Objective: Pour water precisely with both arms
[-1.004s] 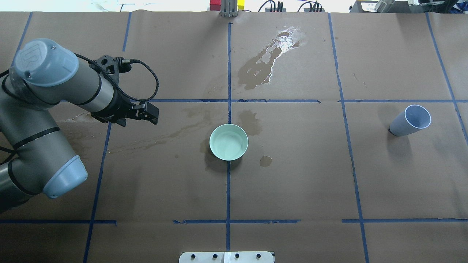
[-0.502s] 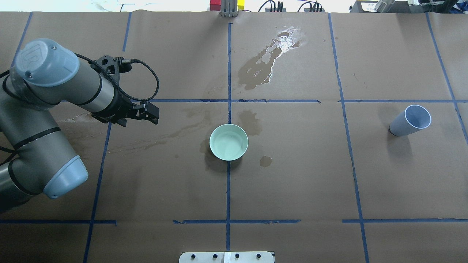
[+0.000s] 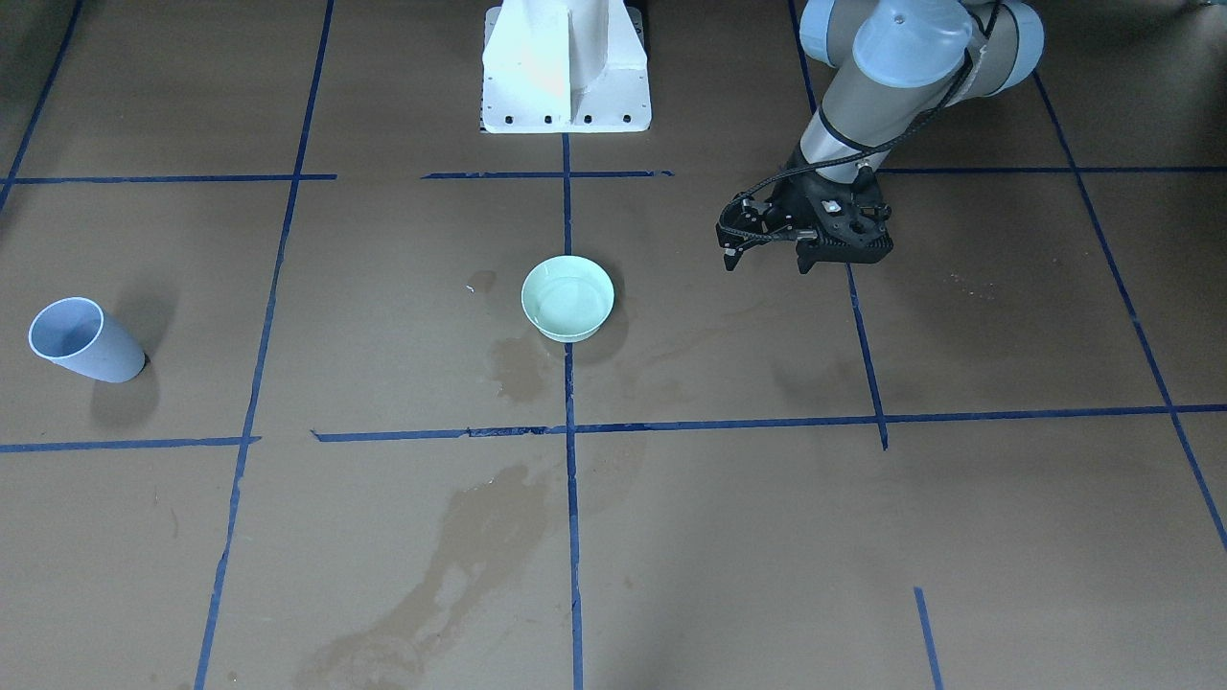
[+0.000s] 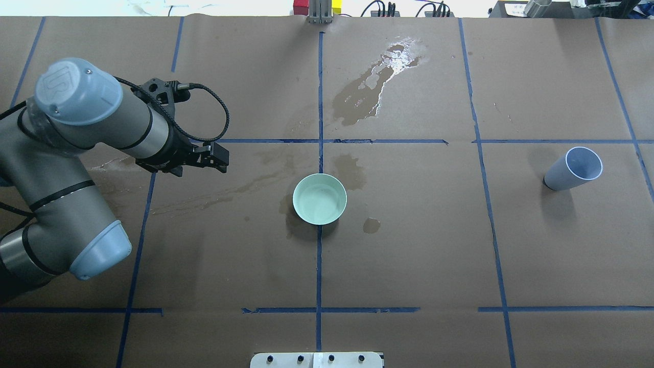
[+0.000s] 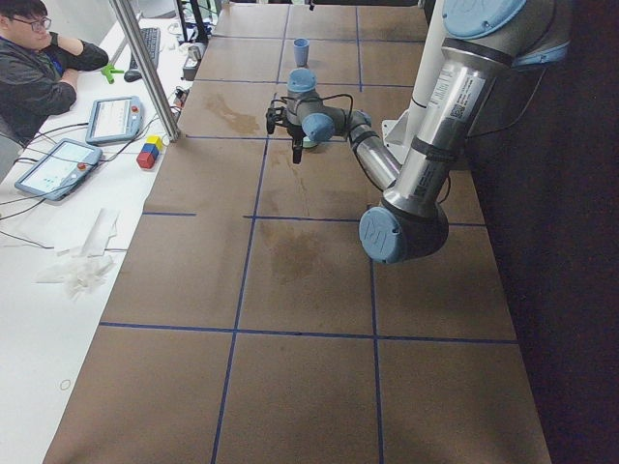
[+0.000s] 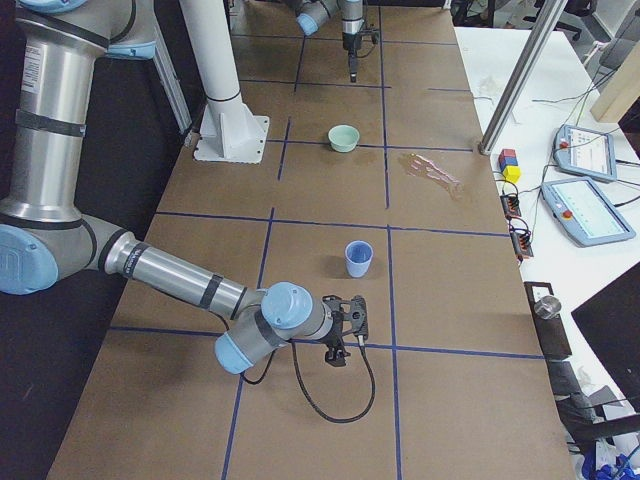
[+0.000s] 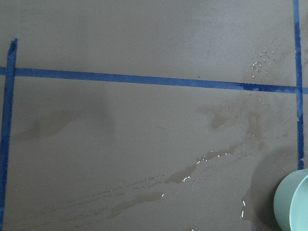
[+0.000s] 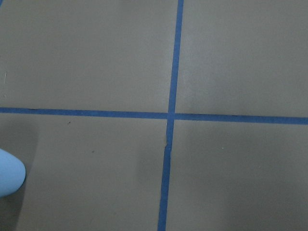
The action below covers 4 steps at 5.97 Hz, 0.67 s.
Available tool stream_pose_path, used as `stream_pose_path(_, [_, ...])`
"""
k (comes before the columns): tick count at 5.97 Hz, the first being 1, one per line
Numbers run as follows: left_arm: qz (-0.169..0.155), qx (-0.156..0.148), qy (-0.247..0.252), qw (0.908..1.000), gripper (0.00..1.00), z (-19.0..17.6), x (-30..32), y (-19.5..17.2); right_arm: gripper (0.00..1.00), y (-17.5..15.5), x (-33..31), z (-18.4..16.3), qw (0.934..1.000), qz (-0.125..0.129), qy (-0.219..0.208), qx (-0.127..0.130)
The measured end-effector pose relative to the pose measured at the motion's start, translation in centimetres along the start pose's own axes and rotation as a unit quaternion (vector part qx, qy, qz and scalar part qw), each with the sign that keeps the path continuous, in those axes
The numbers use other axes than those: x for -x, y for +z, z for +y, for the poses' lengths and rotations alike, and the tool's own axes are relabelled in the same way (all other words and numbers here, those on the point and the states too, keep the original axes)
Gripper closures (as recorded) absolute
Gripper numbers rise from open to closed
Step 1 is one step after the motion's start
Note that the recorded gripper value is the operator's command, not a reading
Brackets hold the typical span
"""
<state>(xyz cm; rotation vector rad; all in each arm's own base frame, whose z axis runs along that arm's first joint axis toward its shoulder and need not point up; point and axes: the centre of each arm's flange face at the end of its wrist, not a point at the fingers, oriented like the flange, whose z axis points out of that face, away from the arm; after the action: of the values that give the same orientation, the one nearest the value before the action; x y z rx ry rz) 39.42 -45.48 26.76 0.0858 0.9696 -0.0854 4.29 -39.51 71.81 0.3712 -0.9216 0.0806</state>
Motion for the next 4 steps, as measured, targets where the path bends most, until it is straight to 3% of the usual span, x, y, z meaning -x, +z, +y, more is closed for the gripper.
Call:
stream_pose_path(2, [0.004,-0.003,-0.022,0.9997,0.00,0.5,-2.8,1.0,0.00,-0.9,1.3,-1.9,0.9977,0.007,-0.008,0.066])
stream_pose_path(4, [0.008,-0.008,-0.049,0.9988,0.00,1.6,-6.6,2.7,0.00,-4.4,1.8,-3.6,0.9924,0.036,-0.046,0.108])
